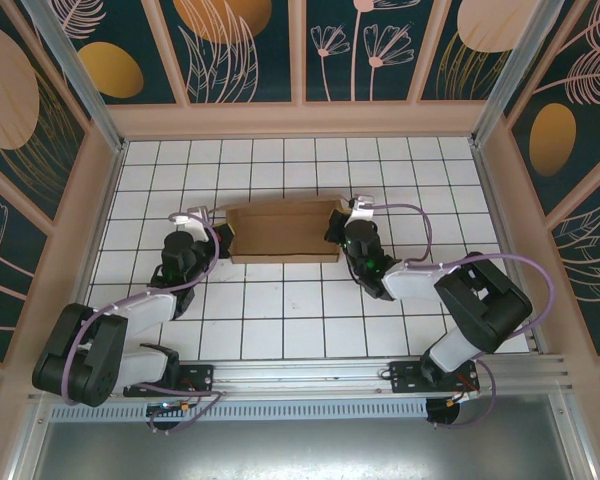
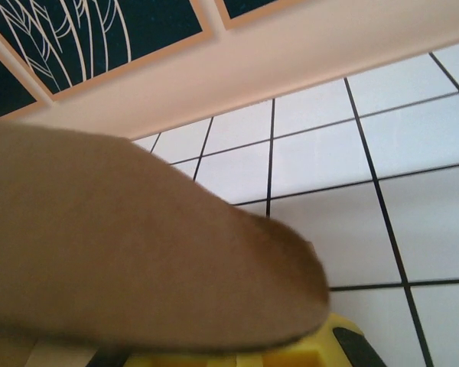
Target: Fold the paper box
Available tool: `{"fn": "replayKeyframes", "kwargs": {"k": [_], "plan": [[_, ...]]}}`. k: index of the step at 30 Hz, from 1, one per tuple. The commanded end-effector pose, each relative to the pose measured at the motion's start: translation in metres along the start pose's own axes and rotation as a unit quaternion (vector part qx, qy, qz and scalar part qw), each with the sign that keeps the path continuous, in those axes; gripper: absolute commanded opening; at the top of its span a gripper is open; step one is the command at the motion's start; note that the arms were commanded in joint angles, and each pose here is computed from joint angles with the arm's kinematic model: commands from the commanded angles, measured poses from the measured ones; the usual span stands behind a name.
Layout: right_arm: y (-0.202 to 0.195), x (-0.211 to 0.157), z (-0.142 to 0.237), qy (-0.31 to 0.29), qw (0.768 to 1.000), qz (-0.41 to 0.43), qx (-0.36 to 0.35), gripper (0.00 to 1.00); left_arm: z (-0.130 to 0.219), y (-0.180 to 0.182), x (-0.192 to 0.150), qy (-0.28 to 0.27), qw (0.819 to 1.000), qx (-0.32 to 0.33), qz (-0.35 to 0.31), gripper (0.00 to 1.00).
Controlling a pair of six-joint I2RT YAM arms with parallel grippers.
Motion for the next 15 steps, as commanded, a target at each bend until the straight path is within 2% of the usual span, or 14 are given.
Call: {"fn": "replayKeyframes", "kwargs": {"k": [1,10,15], "plan": [[-0.006,-0.025,0.009,0.046,0.999,-0.014,-0.014,0.05,0.006,0.015,-0.02,0.039,0.998,0.043,0.029,0.0],[-0.018,-0.047,0.016,0.066,0.997,-0.041,-0.023,0.07,0.008,0.022,-0.026,0.044,0.996,0.064,0.041,0.01],[-0.021,-0.05,0.021,0.065,0.997,-0.034,-0.017,0.2,0.011,0.029,-0.03,0.039,0.994,0.089,0.047,0.07]]}}
Point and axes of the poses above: each hand's point on the last joint's axis, 136 mm out from that joint toward the fingers, its own z axis back along the fingers, its own y axis along the line the jaws close on, x = y × z, the point moved 10 cm from there along z, back along the fingers, and after that the axes turned 8 degrees about z, right-handed, at the moved point
